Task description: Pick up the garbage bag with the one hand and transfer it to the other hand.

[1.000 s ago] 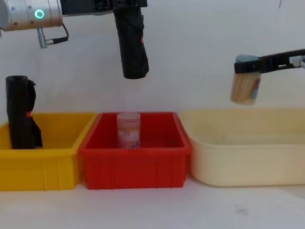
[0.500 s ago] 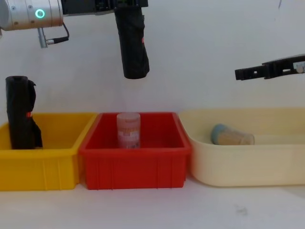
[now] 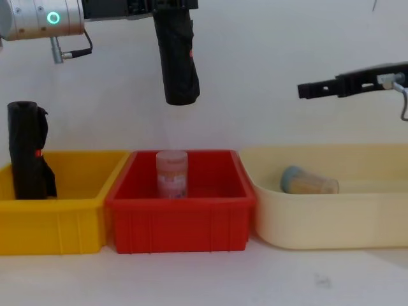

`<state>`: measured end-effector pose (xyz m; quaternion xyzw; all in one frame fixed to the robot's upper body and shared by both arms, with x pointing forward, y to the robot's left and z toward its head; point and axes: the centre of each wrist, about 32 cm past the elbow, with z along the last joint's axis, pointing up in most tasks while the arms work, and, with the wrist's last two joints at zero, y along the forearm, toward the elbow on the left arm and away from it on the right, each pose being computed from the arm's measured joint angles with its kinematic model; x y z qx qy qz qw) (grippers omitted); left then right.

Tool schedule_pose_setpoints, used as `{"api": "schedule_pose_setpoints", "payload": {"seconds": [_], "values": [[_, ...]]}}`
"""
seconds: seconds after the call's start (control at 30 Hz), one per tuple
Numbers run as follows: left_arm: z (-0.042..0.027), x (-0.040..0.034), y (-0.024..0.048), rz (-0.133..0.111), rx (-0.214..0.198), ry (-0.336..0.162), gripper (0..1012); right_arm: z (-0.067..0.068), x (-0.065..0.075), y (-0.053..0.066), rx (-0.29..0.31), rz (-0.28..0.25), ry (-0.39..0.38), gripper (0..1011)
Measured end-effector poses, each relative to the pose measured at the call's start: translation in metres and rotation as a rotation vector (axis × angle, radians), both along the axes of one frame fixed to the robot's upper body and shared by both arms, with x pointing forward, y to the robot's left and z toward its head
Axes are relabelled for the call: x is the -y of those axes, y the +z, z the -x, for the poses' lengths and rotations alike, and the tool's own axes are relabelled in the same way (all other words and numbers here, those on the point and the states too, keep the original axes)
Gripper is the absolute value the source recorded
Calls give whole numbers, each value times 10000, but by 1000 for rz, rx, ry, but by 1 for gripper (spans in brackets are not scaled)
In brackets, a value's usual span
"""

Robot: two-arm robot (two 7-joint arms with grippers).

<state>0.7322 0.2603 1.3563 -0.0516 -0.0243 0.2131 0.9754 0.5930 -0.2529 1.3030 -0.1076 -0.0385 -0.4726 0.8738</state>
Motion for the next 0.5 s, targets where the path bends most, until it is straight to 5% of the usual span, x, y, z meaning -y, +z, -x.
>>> {"api": "schedule_pose_setpoints", "payload": {"seconds": [0.5], "values": [[0,3,1,-1,0,-1,523,-145,-385,134,69,-59,185,1001]]}}
